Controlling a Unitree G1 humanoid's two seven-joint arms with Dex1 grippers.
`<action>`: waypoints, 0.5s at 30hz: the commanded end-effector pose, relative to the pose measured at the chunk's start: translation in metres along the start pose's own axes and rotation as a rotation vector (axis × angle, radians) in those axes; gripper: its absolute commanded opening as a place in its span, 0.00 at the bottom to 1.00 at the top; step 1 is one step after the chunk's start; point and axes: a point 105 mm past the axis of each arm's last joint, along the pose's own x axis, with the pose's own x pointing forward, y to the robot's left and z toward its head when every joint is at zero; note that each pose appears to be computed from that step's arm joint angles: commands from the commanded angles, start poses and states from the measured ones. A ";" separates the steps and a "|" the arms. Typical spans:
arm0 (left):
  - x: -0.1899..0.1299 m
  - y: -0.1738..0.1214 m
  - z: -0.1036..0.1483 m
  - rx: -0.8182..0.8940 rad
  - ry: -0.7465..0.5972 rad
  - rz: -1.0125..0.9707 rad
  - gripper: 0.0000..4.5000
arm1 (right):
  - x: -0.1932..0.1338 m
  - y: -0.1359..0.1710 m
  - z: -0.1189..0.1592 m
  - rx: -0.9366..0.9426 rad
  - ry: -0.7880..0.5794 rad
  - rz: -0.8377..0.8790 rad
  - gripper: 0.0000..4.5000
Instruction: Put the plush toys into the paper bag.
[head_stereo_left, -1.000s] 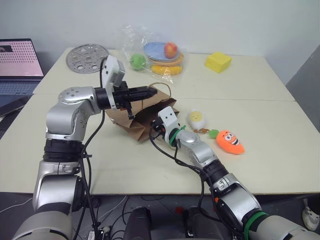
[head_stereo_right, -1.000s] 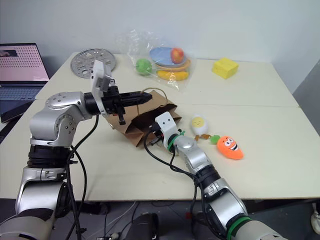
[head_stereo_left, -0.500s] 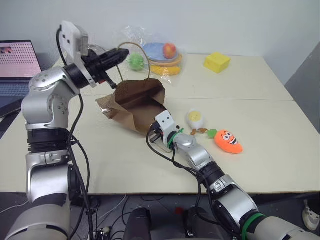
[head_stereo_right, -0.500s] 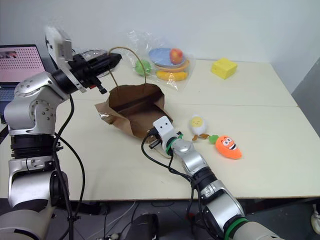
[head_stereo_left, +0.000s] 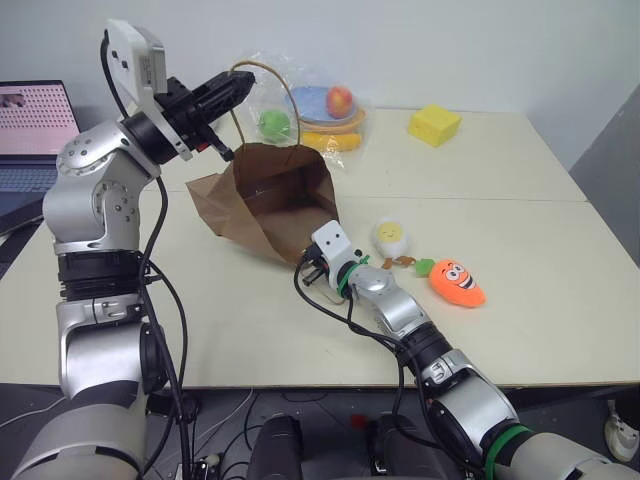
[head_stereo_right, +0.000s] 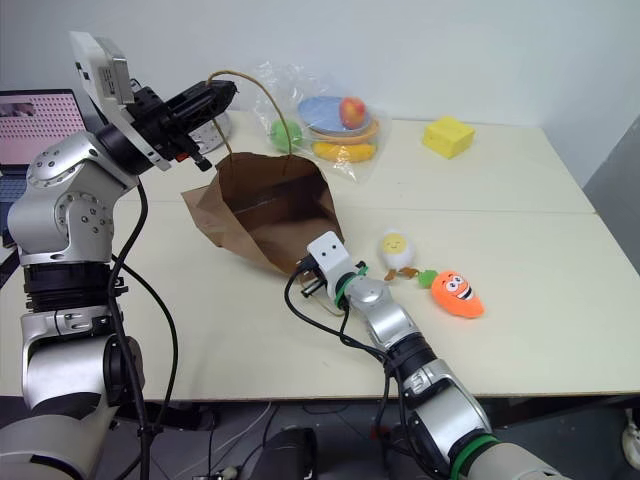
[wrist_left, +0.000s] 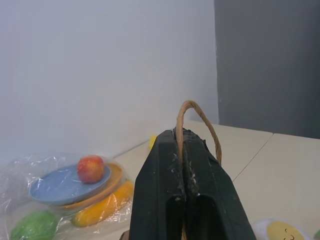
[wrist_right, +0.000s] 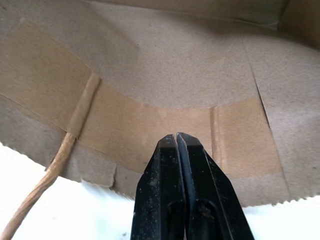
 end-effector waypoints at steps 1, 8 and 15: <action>-0.001 0.001 0.027 0.055 -0.092 0.005 0.00 | -0.005 -0.007 -0.011 0.011 0.037 -0.023 0.01; -0.002 -0.012 -0.009 0.045 0.014 -0.047 0.00 | -0.010 -0.001 0.013 0.074 -0.088 0.026 0.01; 0.000 -0.034 -0.028 0.013 0.064 -0.137 0.00 | -0.036 -0.003 0.064 0.104 -0.302 0.090 0.01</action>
